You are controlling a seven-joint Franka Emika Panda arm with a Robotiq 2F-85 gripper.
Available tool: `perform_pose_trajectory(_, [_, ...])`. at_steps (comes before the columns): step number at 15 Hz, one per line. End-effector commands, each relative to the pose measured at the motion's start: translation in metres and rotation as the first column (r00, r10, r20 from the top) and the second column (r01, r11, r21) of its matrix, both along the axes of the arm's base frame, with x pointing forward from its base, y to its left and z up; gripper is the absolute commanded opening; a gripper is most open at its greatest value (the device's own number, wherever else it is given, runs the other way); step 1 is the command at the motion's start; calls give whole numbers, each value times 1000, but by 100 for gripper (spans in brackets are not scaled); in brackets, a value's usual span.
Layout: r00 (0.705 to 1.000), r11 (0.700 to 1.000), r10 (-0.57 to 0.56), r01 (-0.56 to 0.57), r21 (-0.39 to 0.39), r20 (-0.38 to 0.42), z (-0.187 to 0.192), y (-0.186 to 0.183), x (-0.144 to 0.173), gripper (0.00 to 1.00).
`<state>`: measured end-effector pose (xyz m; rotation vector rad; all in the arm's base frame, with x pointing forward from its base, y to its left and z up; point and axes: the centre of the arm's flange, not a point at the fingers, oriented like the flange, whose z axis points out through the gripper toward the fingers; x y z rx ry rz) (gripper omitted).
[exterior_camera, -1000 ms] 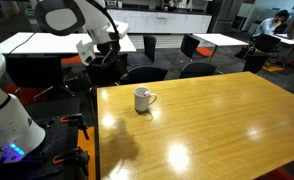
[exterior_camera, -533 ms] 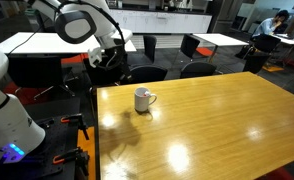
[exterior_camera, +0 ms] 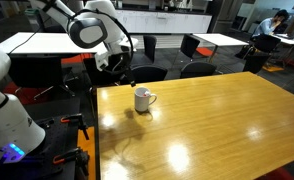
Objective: Remove the marker from the mug cup and place it on the table
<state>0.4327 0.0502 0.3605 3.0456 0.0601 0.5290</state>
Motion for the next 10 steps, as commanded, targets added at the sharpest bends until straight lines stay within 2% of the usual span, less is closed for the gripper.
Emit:
perform_pose_trajectory(1, [1000, 1000, 1, -1, 2, -8, -3, 0, 3, 100])
perform_pose_trajectory(10, [1000, 1000, -10, 9, -8, -4, -5, 5, 9, 100])
